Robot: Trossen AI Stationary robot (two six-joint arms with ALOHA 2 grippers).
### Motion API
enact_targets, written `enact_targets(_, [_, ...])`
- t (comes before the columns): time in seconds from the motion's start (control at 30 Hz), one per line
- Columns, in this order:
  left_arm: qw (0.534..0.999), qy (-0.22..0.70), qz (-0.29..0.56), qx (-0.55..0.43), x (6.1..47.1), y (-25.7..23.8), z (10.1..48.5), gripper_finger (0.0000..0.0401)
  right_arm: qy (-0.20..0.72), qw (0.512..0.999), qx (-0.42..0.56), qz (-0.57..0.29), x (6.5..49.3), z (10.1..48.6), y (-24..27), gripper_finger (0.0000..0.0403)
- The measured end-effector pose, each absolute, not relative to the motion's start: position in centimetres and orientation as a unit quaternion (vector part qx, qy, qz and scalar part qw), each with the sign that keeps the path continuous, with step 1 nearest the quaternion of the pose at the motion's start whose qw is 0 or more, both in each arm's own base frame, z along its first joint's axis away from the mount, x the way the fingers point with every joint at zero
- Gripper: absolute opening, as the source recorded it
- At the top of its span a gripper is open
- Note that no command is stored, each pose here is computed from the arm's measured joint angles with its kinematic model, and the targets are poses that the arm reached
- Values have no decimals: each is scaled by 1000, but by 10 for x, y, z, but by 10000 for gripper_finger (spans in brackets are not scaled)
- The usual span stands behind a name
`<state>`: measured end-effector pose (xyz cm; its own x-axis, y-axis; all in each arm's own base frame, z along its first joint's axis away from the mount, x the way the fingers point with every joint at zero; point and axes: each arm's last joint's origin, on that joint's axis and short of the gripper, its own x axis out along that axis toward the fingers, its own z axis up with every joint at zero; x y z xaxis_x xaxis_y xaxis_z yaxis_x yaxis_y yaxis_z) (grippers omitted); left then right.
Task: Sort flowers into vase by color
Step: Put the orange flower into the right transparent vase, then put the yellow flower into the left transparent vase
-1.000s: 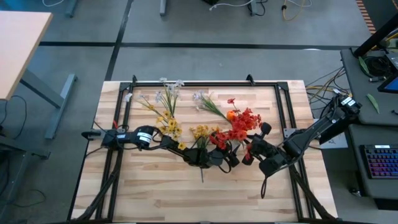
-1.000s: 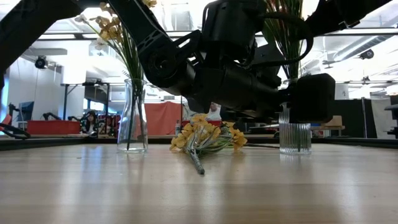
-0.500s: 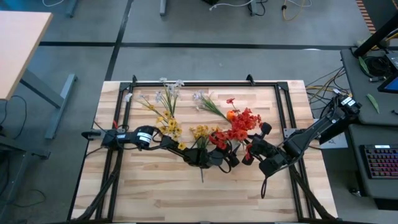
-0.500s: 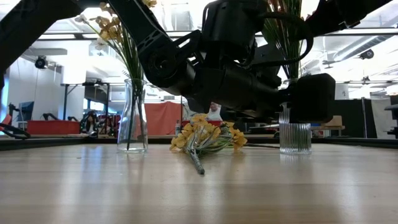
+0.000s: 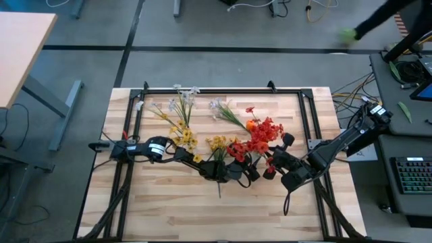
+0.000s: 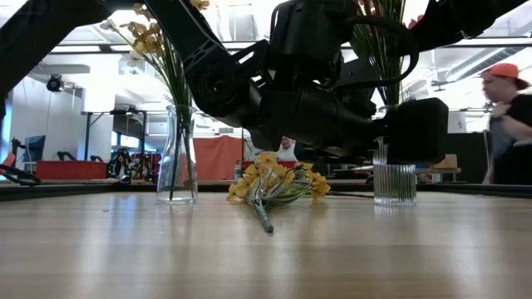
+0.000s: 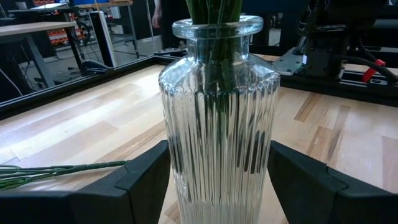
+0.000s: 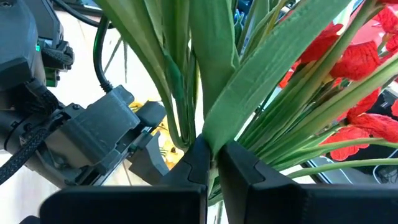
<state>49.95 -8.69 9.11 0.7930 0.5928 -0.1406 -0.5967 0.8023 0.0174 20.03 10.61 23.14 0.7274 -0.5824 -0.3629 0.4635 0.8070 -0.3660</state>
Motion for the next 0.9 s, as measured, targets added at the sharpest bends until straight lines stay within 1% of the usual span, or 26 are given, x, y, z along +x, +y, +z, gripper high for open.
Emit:
enact_targets(0.37, [947,70,314,-14,499,-87,91,240,225,922,-122,-291,201,233,106,18])
enact_targets(0.47, [947,70,314,-14,499,-87,91,240,224,922,-123,-293,201,233,106,42])
enact_targets(0.7, [947,70,314,-14,499,-88,91,240,213,926,-109,-290,198,241,104,122])
enact_targets(0.9, [947,70,312,-14,499,-89,91,240,210,944,-65,-248,190,258,101,171])
